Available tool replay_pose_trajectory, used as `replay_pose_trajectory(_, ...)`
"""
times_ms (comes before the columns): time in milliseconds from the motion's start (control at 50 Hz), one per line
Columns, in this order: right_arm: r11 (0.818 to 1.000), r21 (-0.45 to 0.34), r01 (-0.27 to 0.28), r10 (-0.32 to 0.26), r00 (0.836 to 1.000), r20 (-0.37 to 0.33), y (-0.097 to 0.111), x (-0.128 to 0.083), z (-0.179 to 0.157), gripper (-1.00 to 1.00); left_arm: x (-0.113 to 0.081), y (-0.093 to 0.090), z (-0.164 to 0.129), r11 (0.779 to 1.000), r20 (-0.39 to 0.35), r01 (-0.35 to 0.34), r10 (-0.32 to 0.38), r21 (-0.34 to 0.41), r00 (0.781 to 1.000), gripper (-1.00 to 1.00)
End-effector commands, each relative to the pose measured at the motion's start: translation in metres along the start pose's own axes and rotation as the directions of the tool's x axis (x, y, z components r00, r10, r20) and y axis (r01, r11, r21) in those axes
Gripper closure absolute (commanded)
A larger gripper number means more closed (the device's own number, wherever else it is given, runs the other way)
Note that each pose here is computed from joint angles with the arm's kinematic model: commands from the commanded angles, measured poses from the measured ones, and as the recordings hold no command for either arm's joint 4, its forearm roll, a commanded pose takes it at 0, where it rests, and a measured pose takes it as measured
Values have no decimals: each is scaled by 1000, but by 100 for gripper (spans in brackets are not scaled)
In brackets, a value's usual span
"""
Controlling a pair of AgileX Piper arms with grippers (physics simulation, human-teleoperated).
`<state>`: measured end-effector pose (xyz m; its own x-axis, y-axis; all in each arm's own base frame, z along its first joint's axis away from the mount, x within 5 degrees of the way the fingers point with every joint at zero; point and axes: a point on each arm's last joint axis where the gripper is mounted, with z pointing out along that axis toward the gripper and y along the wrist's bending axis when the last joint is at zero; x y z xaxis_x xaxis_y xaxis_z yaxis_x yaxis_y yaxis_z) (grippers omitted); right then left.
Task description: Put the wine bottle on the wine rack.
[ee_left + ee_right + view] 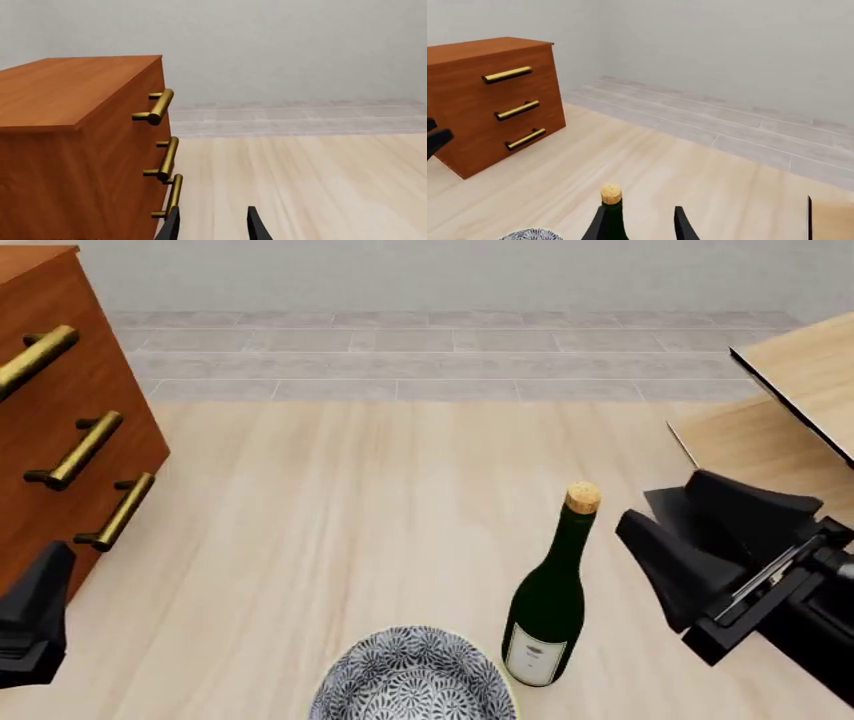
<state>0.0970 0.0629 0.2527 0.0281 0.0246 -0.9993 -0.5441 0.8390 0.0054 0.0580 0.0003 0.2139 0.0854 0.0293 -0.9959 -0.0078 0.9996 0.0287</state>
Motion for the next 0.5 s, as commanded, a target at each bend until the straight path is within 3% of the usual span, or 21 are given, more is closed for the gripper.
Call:
replay_pose_trajectory(20, 999, -42, -7, 7, 1000, 0, 5, 3, 11, -100, 0, 1, -1, 1000, 4, -3, 3, -9, 1000, -100)
replay_pose_trajectory(500, 997, -69, -20, 19, 1000, -11, 9, 6, 16, -100, 0, 1, 0, 1000, -4, -11, 11, -23, 1000, -100)
